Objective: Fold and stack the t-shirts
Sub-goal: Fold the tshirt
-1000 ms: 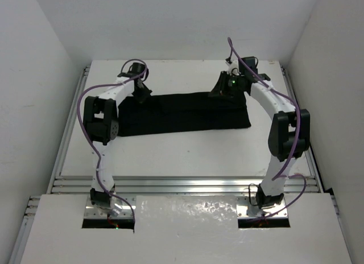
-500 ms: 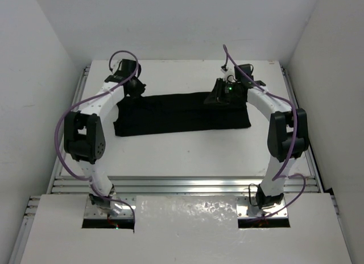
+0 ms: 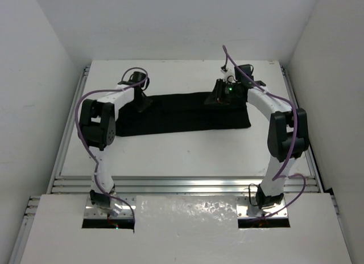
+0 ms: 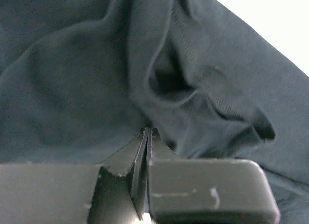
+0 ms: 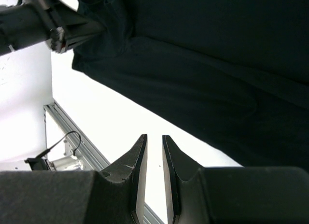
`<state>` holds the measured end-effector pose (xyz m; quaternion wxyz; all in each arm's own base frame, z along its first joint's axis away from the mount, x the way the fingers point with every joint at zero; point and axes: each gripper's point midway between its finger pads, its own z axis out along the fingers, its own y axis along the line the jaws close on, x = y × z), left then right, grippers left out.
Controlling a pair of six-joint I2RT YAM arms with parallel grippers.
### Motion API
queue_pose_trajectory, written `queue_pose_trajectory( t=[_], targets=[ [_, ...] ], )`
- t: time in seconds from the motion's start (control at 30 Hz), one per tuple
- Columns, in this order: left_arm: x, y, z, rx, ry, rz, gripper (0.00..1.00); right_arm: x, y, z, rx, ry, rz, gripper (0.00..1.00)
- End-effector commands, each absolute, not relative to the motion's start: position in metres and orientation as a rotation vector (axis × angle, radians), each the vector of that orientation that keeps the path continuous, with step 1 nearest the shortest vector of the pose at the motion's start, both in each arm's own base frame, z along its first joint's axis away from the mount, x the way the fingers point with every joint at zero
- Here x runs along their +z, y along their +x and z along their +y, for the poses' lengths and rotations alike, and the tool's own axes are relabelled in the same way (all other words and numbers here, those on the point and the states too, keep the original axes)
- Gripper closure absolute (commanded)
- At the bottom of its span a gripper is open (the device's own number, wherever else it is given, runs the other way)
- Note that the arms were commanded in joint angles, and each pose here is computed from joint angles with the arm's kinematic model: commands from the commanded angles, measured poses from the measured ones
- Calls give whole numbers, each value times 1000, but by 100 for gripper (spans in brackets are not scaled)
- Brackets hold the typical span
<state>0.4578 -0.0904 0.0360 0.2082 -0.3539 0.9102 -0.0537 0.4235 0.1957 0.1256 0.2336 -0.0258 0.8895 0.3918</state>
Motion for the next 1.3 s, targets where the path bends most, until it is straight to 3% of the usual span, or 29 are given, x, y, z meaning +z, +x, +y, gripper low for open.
queue_pose_trajectory(
  t=[0.0,0.23,0.3,0.43,0.53,0.6,0.63,0.7,0.73,0.77,0.87,1.0,1.1,1.27],
  targets=[
    [59,500,-104,-268,-887,2433,100,147,430,195,1060,-137,2372,80],
    [33,516,-98,-216,-893,2476,100,109,423,169,972,-53,2449,76],
    [28,516,-91,-159,-920,2498,100,89,431,146,773,-41,2535,72],
    [29,509,-76,-62,-951,2501,100,31,456,116,595,6,2702,89],
    [67,522,-66,-82,-906,2432,100,31,477,107,533,6,2665,93],
    [117,524,-51,-25,-888,2346,82,35,490,102,505,-21,2632,90],
    [134,522,-47,-13,-884,2314,67,35,495,99,478,-24,2626,90],
    [164,506,-37,14,-897,2254,51,30,505,95,453,-36,2631,91],
    [154,490,-34,44,-914,2285,51,23,509,93,437,-34,2647,92],
    [161,472,-31,55,-977,2276,56,18,511,87,409,-18,2662,92],
    [118,416,-41,39,-1098,2389,96,-4,510,76,343,45,2724,94],
    [40,339,-54,37,-1155,2597,100,-26,507,58,244,132,2784,94],
    [9,307,-54,107,-1185,2704,100,-42,507,49,224,170,2819,95],
    [-10,321,-36,243,-1159,2689,100,-52,489,43,192,204,2901,100]
  ],
)
